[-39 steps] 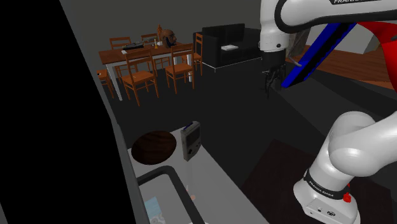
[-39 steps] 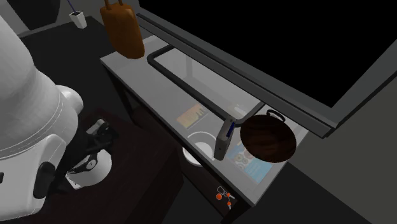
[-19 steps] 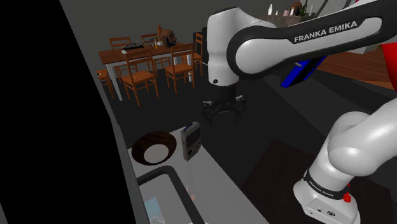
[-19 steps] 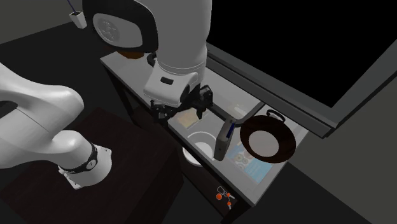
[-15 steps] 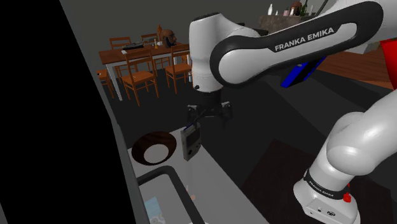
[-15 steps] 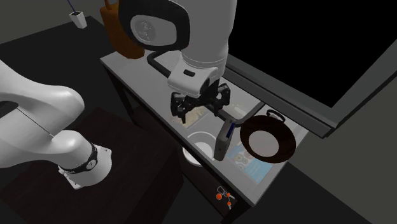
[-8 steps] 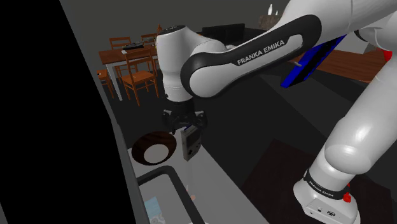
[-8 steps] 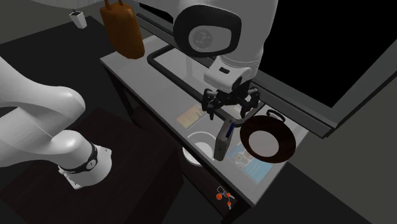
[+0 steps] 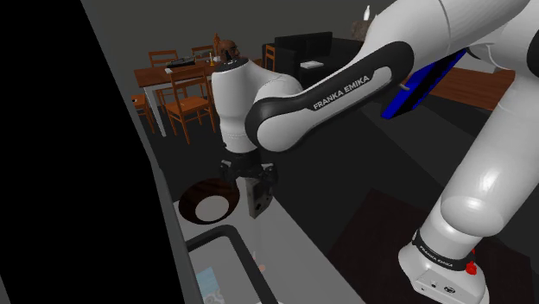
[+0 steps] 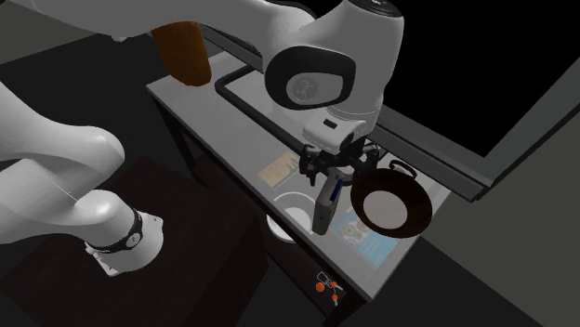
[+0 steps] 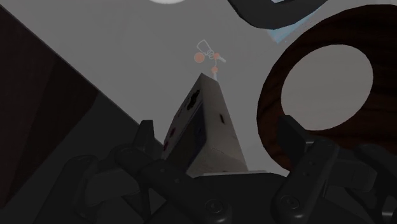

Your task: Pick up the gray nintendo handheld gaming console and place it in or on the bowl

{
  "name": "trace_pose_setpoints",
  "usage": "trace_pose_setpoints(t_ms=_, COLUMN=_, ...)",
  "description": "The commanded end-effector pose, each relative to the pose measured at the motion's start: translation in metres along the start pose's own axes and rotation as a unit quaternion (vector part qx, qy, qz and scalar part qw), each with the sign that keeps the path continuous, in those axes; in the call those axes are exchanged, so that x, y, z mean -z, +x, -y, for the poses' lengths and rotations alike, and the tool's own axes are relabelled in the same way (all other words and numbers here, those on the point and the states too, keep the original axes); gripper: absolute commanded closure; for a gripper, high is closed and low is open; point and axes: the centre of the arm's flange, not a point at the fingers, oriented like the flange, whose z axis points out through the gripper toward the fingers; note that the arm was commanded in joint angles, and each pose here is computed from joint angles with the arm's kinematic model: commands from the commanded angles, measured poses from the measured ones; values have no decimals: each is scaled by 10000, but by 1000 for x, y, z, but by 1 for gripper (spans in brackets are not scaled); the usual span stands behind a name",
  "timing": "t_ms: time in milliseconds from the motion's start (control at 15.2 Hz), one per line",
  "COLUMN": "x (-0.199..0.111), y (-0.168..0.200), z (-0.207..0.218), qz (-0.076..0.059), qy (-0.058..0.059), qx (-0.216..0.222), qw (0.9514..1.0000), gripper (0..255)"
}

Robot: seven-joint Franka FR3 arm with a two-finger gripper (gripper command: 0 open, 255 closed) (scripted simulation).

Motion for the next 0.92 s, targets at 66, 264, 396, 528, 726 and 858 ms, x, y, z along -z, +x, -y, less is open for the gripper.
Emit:
trace_pose_setpoints(t_ms=66, x=-3, y=0, z=0, qz=-1, qy=4, qx=0, qw=10000, gripper=0)
trace_pose_setpoints(t_ms=264, x=-3, y=0, z=0, qz=-1, qy=4, qx=0, qw=10000, gripper=0)
trace_pose_setpoints(t_ms=396, x=-3, y=0, z=0, qz=-1, qy=3, qx=0, qw=10000, gripper=0)
trace_pose_setpoints(t_ms=528, x=-3, y=0, z=0, qz=-1, qy=3, qx=0, qw=10000, gripper=255)
trace_pose_setpoints(t_ms=726, x=-3, y=0, z=0, qz=-1, qy=3, qx=0, qw=10000, gripper=255)
trace_pose_setpoints(t_ms=858, x=-3, y=0, z=0, qz=-1, qy=3, qx=0, qw=10000, gripper=255)
